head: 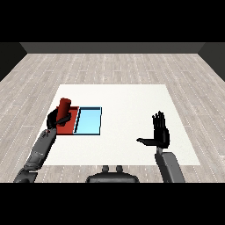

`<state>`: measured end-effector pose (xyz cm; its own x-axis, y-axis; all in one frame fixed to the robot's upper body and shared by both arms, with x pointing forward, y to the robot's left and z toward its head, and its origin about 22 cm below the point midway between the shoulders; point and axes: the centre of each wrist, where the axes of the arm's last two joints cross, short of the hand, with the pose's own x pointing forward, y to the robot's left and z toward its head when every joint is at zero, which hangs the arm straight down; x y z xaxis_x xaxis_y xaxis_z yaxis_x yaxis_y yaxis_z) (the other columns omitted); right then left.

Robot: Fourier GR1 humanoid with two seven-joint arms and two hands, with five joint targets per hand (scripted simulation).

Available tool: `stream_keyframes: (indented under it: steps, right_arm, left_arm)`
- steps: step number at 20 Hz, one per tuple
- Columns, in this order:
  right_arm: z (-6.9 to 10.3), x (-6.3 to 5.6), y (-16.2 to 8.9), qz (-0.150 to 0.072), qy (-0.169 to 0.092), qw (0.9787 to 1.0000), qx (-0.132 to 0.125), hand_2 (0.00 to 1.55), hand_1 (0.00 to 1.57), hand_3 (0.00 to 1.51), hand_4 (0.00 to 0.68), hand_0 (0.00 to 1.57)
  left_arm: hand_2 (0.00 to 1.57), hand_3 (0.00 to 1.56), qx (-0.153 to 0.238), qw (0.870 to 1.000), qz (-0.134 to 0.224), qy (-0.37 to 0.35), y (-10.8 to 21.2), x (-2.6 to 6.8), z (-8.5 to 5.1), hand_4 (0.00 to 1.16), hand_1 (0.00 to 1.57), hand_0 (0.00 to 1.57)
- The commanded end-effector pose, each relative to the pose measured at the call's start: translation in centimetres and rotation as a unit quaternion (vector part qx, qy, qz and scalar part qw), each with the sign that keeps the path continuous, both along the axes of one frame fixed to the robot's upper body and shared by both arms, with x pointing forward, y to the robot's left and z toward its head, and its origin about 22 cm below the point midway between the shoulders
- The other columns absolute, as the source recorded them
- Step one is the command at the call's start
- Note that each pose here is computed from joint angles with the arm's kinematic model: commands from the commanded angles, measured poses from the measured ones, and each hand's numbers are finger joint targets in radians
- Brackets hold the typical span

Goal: Pick the red can and put it in the red box

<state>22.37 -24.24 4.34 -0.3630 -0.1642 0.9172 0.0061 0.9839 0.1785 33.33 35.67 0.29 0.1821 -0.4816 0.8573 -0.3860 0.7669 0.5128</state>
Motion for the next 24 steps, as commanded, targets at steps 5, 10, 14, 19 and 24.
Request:
stream_keyframes:
  steps: [5,10,14,19,24]
  right_arm:
    - [-1.4,1.6,-0.5,-0.007,0.004,0.9999,-0.007,0.0,0.0,0.0,0.0,0.0]
    - [-2.6,3.0,0.0,-0.013,0.007,0.9999,-0.004,0.0,0.0,0.0,0.0,0.0]
    - [-2.6,2.8,0.9,-0.013,-0.007,0.9999,-0.003,0.0,0.0,0.0,0.0,0.0]
    - [-1.4,2.7,0.1,-0.008,-0.013,0.9999,-0.005,0.0,0.0,0.0,0.0,0.0]
    - [-2.3,3.5,0.5,0.006,-0.01,0.9999,0.005,0.0,0.0,0.0,0.0,0.0]
  left_arm:
    - [0.98,0.62,0.05,0.978,0.083,0.184,4.1,-0.18,-3.4,0.82,1.06,1.06]
    - [0.88,0.0,0.041,0.967,0.082,0.237,2.8,-0.33,-5.6,0.71,0.92,0.92]
    - [0.0,0.0,0.042,0.96,0.016,0.275,4.1,-1.03,-5.7,0.56,0.0,0.0]
    - [0.0,0.0,0.029,0.969,0.049,0.241,5.7,-0.57,-4.2,0.0,0.0,0.0]
    - [0.0,0.0,-0.137,0.99,0.018,-0.019,3.3,2.59,-1.4,0.0,0.0,0.0]
